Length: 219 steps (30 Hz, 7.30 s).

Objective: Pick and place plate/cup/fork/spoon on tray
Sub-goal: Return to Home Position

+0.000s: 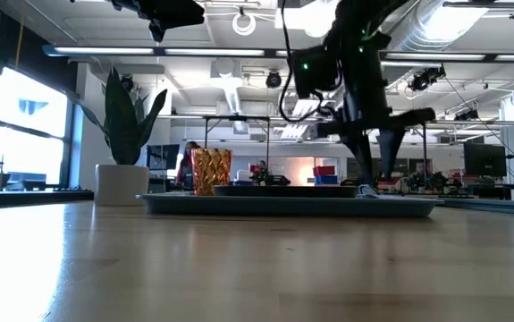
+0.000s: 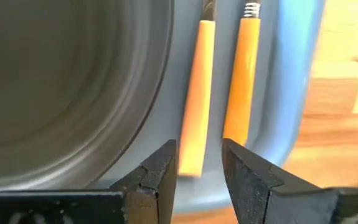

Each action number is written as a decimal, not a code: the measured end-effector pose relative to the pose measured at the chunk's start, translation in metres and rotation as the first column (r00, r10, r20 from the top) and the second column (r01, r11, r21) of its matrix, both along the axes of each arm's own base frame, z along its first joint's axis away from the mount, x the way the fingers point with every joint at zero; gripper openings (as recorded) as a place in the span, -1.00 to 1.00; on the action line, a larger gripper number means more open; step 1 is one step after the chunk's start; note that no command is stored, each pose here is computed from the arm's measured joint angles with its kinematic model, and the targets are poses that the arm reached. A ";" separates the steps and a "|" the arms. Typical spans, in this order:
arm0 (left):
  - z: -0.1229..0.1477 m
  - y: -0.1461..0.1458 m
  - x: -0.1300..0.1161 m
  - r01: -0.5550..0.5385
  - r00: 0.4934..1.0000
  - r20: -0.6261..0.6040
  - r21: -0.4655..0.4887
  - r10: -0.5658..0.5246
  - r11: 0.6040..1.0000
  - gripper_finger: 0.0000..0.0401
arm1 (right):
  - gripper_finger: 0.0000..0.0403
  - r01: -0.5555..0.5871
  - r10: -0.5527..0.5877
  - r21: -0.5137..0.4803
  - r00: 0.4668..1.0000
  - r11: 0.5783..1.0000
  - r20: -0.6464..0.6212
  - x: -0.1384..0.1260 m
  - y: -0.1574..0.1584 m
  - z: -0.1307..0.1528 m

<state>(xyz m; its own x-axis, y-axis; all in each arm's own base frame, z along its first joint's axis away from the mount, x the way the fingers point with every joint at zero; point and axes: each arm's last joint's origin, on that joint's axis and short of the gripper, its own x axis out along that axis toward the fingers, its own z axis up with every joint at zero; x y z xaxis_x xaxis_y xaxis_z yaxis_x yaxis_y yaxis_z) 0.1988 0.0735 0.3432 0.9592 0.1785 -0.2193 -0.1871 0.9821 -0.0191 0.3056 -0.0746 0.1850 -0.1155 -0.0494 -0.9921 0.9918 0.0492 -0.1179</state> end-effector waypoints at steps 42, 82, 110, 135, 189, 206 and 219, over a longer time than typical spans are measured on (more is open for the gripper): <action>-0.089 -0.048 -0.120 -0.007 0.985 0.169 -0.149 0.033 0.989 -0.55 | -0.41 -0.127 0.543 -0.773 0.781 0.622 0.308 0.048 0.058 0.252; -0.175 -0.040 -0.106 -0.089 0.969 0.216 -0.152 0.121 0.984 -0.55 | -0.41 -0.317 0.599 -0.794 0.798 0.519 0.072 -0.094 0.033 0.315; -0.175 -0.040 -0.106 -0.089 0.968 0.218 -0.152 0.121 0.984 -0.55 | -0.42 -0.273 0.907 -0.883 0.292 0.382 0.303 -0.223 0.071 0.135; -0.175 -0.040 -0.106 -0.088 0.968 0.218 -0.152 0.120 0.984 -0.55 | -0.42 -0.080 0.908 -0.907 0.103 0.414 0.405 -0.229 0.073 0.027; -0.174 -0.040 -0.106 -0.088 0.968 0.218 -0.152 0.120 0.984 -0.55 | -0.42 -0.060 0.897 -0.896 0.004 0.441 0.441 -0.212 0.077 -0.012; -0.174 -0.040 -0.106 -0.088 0.968 0.218 -0.152 0.120 0.984 -0.55 | -0.42 -0.061 0.897 -0.896 0.005 0.441 0.441 -0.212 0.077 -0.012; -0.174 -0.040 -0.106 -0.088 0.968 0.218 -0.152 0.120 0.984 -0.55 | -0.42 -0.061 0.897 -0.896 0.005 0.441 0.441 -0.212 0.077 -0.012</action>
<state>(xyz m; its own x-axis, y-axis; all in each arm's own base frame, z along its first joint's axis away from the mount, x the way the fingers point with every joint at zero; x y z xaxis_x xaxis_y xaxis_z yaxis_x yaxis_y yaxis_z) 0.0930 0.0335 0.1688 0.9643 0.2633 -0.0290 -0.2634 0.9419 -0.2086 0.0932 0.0024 0.1728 0.9926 -0.1034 -0.0631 0.1198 0.9142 0.3871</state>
